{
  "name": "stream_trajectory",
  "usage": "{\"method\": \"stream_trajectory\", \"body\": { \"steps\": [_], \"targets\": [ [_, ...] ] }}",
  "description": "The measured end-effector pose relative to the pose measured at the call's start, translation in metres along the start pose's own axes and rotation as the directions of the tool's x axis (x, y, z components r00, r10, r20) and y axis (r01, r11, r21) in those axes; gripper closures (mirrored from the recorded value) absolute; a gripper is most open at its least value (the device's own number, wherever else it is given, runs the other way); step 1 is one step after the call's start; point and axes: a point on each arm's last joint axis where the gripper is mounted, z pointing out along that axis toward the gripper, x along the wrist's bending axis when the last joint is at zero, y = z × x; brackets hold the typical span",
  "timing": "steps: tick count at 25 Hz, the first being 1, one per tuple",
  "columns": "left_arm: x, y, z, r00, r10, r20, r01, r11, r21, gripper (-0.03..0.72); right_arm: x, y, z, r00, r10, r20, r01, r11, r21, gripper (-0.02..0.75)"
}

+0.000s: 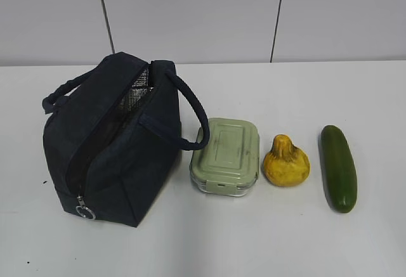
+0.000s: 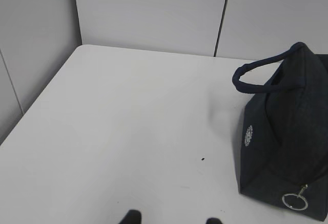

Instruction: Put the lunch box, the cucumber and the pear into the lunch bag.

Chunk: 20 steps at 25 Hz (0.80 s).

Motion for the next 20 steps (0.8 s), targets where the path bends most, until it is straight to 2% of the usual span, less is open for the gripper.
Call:
{"method": "stream_trajectory", "body": {
  "steps": [20],
  "targets": [
    [0.0,0.0,0.0,1.0,0.0,0.0,0.0,1.0,0.0,0.442,0.0,0.0,0.0,1.0,0.0,0.0,0.0,1.0,0.0,0.248]
  ]
}}
